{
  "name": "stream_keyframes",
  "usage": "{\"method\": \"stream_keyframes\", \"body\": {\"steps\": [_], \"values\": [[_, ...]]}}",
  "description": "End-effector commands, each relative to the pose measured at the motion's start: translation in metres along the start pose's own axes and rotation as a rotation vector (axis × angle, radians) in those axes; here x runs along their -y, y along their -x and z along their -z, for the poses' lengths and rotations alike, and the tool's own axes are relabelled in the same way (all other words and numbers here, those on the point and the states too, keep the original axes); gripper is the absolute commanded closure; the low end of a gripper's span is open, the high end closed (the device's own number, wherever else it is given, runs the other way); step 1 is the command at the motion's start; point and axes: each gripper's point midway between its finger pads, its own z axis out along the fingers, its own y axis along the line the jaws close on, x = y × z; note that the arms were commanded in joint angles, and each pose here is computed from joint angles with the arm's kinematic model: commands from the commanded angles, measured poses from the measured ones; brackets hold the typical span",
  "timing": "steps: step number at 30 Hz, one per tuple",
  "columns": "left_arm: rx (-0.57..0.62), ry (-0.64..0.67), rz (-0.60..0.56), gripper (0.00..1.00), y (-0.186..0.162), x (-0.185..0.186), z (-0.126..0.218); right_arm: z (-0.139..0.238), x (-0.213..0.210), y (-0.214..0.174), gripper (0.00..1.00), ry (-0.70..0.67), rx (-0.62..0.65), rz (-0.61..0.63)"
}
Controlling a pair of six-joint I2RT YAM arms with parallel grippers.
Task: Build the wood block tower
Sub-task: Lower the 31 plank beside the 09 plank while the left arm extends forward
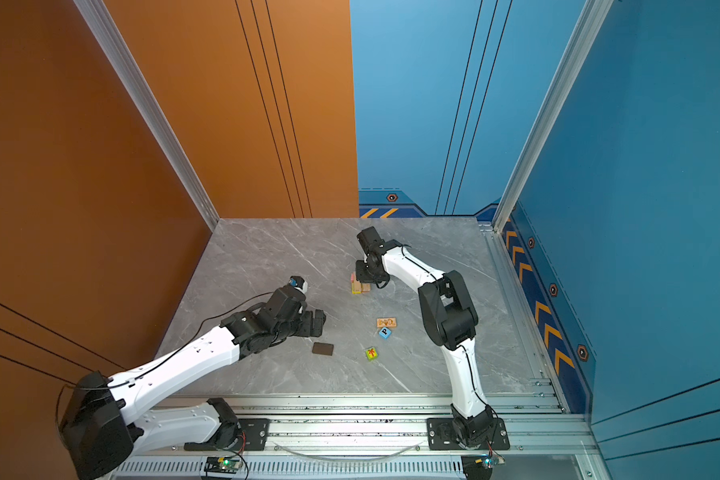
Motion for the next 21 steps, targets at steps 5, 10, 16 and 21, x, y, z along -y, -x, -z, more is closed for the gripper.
{"method": "stream_keyframes", "body": {"steps": [5, 10, 16, 21], "values": [[0.015, -0.041, -0.003, 0.02, 0.012, 0.007, 0.001, 0.004, 0.001, 0.009, 0.74, -0.006, -0.005, 0.009], [0.017, -0.04, 0.004, 0.02, 0.01, 0.005, 0.001, 0.002, 0.002, 0.009, 0.73, -0.009, -0.008, 0.007], [0.022, -0.041, 0.011, 0.02, 0.012, 0.004, 0.002, 0.001, 0.005, 0.01, 0.72, -0.012, -0.01, 0.003], [0.02, -0.04, 0.012, 0.02, 0.011, 0.004, 0.001, -0.001, 0.005, 0.01, 0.7, -0.007, -0.015, -0.001]]}}
